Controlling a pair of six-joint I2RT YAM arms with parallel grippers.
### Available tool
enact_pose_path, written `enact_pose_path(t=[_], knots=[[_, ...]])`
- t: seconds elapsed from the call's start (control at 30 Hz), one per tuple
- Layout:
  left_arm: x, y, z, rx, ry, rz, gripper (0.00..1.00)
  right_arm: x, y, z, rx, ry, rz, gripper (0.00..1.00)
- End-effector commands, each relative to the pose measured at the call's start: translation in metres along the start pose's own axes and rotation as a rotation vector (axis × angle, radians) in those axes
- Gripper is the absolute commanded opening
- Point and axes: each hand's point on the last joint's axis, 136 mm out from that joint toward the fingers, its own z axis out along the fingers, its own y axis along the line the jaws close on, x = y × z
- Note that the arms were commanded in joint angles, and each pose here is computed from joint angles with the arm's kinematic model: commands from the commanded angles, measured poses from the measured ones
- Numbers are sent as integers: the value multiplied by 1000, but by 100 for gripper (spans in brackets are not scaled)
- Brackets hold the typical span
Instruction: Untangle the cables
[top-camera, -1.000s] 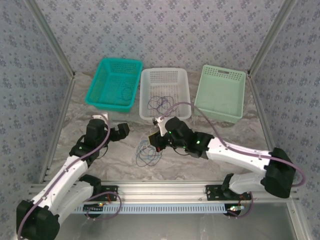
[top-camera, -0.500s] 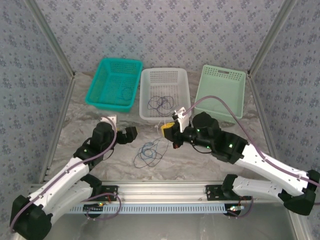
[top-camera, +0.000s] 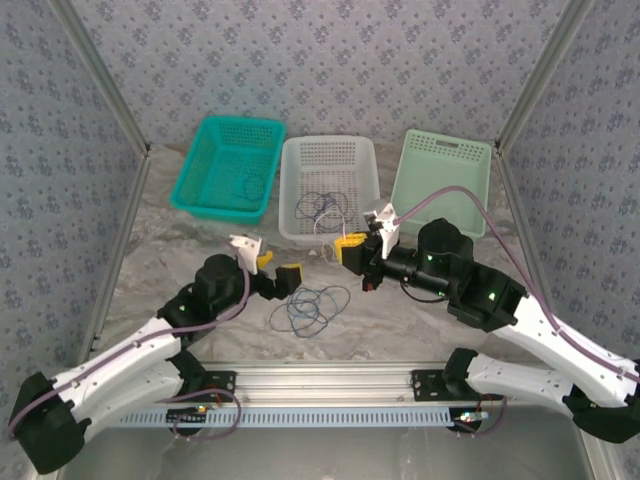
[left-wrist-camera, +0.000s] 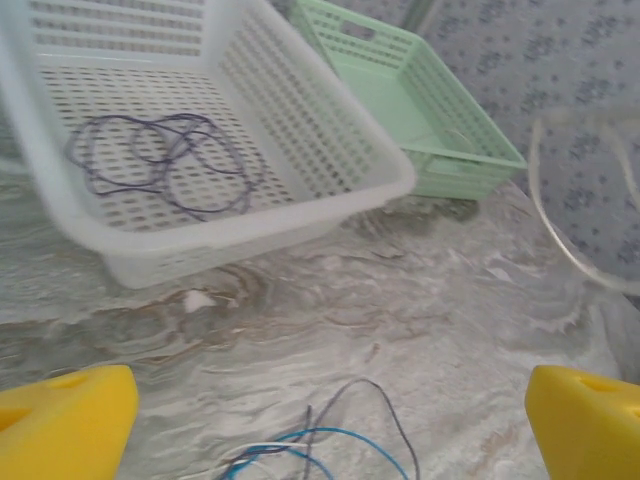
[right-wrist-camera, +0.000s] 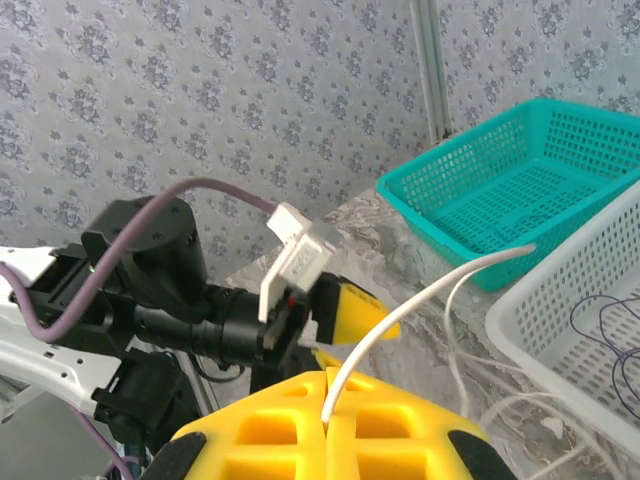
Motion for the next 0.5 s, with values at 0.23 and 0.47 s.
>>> enact_pose_path(t=[0.23,0.47], knots=[[0,-43,21,102,-5,103,99,-16,1,-10,1,-67,-9,0],[-15,-44,24,81,-66,103,99,-7,-6,-11,3,-65,29,0]])
